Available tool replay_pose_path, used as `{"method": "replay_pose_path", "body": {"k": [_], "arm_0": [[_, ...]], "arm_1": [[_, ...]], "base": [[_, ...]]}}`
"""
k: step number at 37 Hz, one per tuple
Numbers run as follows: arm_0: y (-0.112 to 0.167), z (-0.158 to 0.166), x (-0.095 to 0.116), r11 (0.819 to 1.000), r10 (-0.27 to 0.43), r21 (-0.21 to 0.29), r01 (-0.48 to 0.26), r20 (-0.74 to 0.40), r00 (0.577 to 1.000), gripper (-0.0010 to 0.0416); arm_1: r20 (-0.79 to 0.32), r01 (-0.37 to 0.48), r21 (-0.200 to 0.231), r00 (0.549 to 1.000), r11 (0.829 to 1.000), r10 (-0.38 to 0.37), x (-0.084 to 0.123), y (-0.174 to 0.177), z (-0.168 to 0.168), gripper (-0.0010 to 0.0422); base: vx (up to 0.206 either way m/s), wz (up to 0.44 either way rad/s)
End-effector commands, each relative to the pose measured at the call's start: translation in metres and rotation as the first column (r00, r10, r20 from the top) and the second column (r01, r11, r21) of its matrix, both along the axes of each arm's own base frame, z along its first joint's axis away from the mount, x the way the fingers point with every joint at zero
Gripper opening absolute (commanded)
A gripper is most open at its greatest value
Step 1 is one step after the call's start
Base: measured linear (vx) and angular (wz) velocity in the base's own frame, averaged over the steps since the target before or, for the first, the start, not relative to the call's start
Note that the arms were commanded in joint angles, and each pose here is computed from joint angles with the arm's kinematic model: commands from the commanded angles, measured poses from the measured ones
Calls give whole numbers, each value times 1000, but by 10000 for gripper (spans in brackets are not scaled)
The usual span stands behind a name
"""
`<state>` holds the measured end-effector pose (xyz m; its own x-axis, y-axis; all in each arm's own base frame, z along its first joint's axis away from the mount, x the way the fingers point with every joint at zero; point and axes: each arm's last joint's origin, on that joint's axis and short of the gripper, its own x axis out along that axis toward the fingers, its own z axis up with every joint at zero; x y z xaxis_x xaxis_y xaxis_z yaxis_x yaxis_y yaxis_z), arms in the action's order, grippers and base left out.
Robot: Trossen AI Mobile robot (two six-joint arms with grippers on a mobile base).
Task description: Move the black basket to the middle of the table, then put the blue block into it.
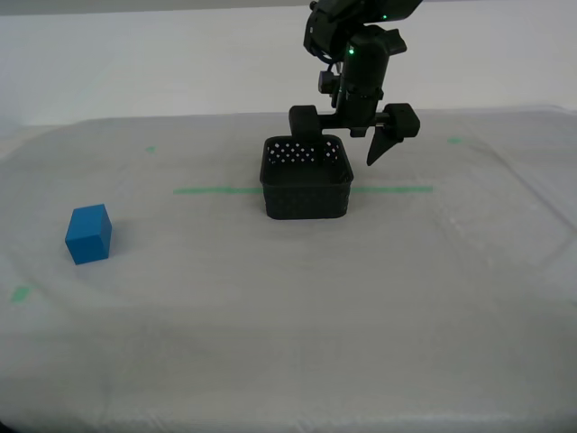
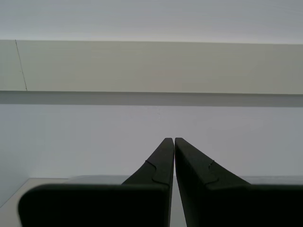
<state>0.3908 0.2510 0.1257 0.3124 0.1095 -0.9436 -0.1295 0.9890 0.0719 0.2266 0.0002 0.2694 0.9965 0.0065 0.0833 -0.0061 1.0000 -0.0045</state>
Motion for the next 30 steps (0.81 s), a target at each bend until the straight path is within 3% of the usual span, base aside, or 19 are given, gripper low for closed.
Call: {"method": "replay_pose_path", "body": {"k": [1,5,19,30], "arm_0": [[1,2,0,1000,3,7,-3,-1,1000,385],[0,3,-1,1000,12,5,-12,0,1000,404],[-3,36,-7,999,38,29,-38,25,999,401],[-10,71,-17,997,75,2,-75,63,995,402]], "arm_1": [[6,0,1,1000,1000,0,0,0,1,0],[6,0,1,1000,1000,0,0,0,1,0],[6,0,1,1000,1000,0,0,0,1,0],[6,0,1,1000,1000,0,0,0,1,0]], "base": [[0,0],[0,0],[0,0],[0,0]]}}
